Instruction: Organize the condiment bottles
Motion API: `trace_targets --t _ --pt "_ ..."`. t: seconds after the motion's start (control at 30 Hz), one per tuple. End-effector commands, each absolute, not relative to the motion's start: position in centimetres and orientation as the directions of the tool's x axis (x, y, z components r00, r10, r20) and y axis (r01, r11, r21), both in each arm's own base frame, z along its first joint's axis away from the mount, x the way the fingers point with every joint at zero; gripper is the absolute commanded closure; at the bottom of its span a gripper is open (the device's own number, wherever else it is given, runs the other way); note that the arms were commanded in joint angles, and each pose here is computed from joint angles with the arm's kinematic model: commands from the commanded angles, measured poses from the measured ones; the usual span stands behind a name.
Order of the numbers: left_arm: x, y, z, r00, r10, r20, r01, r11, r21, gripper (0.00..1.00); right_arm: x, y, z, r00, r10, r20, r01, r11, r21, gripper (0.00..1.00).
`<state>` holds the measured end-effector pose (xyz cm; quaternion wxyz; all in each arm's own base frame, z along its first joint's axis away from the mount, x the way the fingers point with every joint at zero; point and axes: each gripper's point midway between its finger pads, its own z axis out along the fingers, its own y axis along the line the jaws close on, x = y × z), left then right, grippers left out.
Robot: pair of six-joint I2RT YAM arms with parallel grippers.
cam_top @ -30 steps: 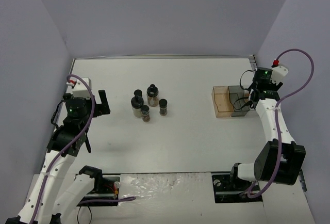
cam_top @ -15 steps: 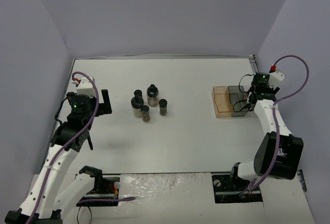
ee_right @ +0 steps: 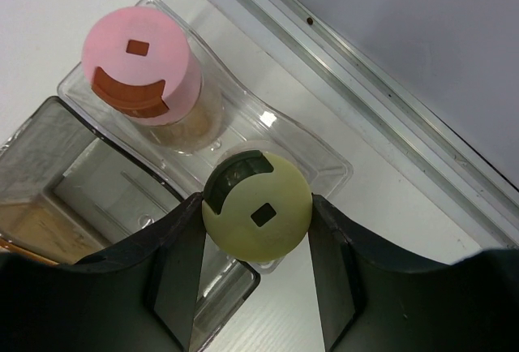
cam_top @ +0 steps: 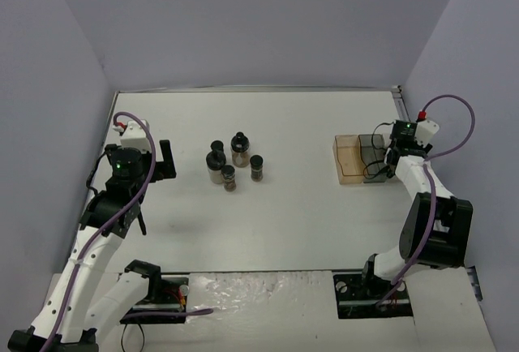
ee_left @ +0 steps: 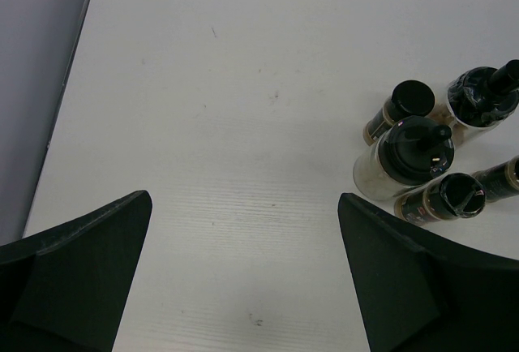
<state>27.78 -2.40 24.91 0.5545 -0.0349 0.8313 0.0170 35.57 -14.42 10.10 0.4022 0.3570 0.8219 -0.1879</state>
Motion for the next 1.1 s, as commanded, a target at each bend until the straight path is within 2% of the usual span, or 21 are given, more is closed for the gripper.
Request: trace_targets --t 0.0,0.03,0.13,0.23,0.37,0.47,0.57,0.63,0.73,0.83,0.93,1.07 --pt "28.7 -2.6 27.5 -0.299 -0.058 -0.953 -0.079 0.996 -0.036 0.03 37.0 -14.8 11.6 -0.335 0.442 -0.832 0.750 0.660 0.048 0.59" --pt "28.7 -2.6 27.5 -0.299 -0.059 -0.953 -0.079 0.996 -0.037 0.03 37.0 -14.7 11.7 -0.333 0.442 -0.833 0.748 0.661 0.052 0.57" --pt "28.8 -2.6 27.4 -0.302 -0.057 -0.952 -0.079 0.996 -0.035 0.03 36.9 -14.4 12.6 -0.327 0.441 -0.836 0.738 0.672 0.066 0.43" --pt "28.9 -2.6 27.2 -0.309 -0.057 -0.949 -0.081 0.996 -0.033 0.03 36.8 -13.7 14.4 -0.312 0.434 -0.845 0.717 0.691 0.090 0.26" --pt "29.2 -2.7 27.0 -0.317 -0.060 -0.946 -0.083 0.996 -0.035 0.03 37.0 -11.4 18.1 -0.293 0.386 -0.875 0.645 0.755 0.117 0.17" --pt "29.4 -2.7 26.7 -0.327 -0.062 -0.943 -0.087 0.996 -0.035 0.03 37.9 -6.7 23.1 -0.273 0.299 -0.914 0.508 0.852 0.127 0.11" --pt "29.4 -2.7 26.8 -0.329 -0.063 -0.942 -0.085 0.996 -0.037 0.03 39.6 1.2 25.5 -0.322 0.182 -0.929 0.223 0.968 0.113 0.05" --pt "29.4 -2.7 26.8 -0.330 -0.064 -0.942 -0.087 0.996 -0.037 0.03 40.7 6.4 27.0 -0.334 0.091 -0.938 0.016 0.996 0.091 0.02" --pt "29.2 -2.5 26.9 -0.329 -0.065 -0.942 -0.093 0.995 -0.036 0.03 40.5 15.1 27.7 -0.327 -0.069 -0.942 -0.286 0.958 0.029 0.00" --pt "29.0 -2.4 27.0 -0.323 -0.068 -0.944 -0.096 0.995 -0.038 0.03 40.7 20.7 27.1 -0.285 -0.211 -0.935 -0.512 0.858 -0.038 0.00" --pt "28.9 -2.2 27.2 -0.317 -0.071 -0.946 -0.102 0.994 -0.040 0.03 40.3 25.6 25.2 -0.251 -0.297 -0.921 -0.678 0.733 -0.051 0.00" --pt "28.6 -2.1 27.5 -0.304 -0.073 -0.950 -0.106 0.993 -0.042 0.03 40.2 29.6 23.2 -0.207 -0.368 -0.907 -0.782 0.619 -0.072 0.00"
